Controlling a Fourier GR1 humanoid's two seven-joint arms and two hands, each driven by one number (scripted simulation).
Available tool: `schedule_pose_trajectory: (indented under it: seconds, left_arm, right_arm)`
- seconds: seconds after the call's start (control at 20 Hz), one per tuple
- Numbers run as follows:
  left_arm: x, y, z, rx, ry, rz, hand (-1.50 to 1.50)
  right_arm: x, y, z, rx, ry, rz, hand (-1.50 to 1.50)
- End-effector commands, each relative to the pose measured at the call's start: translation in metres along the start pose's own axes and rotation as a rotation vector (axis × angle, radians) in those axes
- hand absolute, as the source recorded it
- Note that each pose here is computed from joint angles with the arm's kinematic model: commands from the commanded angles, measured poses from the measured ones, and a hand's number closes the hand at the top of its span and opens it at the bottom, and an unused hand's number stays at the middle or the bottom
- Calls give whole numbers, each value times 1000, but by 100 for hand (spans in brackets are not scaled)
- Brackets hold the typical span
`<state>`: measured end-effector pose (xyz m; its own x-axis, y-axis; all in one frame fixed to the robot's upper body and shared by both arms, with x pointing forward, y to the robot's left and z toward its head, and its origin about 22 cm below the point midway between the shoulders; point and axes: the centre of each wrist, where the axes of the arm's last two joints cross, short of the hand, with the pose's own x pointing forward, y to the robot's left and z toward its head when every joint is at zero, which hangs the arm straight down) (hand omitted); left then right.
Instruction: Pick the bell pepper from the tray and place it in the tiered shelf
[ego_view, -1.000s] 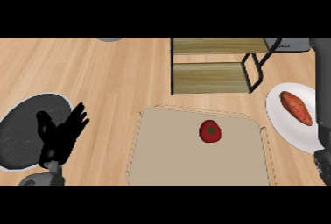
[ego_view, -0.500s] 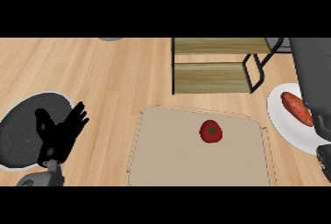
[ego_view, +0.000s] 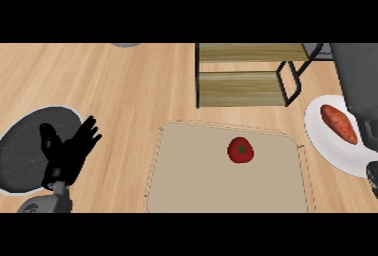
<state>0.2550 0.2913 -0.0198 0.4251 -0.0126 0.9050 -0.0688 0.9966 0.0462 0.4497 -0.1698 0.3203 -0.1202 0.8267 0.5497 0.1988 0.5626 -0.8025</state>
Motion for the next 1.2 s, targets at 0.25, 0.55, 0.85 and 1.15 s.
schedule_pose_trajectory:
  seconds: [0.25, 0.55, 0.85, 1.15]
  left_arm:
    - [-20, 13, -5, 14, 7, 8, 0]
    - [-10, -1, 6, -19, 4, 8, 0]
    - [-7, -4, -5, 5, 17, 6, 0]
    - [-13, -3, 2, 20, 27, -19, 0]
  right_arm:
    - [-32, 0, -9, 30, -23, 78, 150]
    - [-24, -16, -10, -117, 101, -263, -150]
    - [-18, -26, -11, -128, 88, -494, -150]
    - [-19, -62, -9, -269, 157, -690, -150]
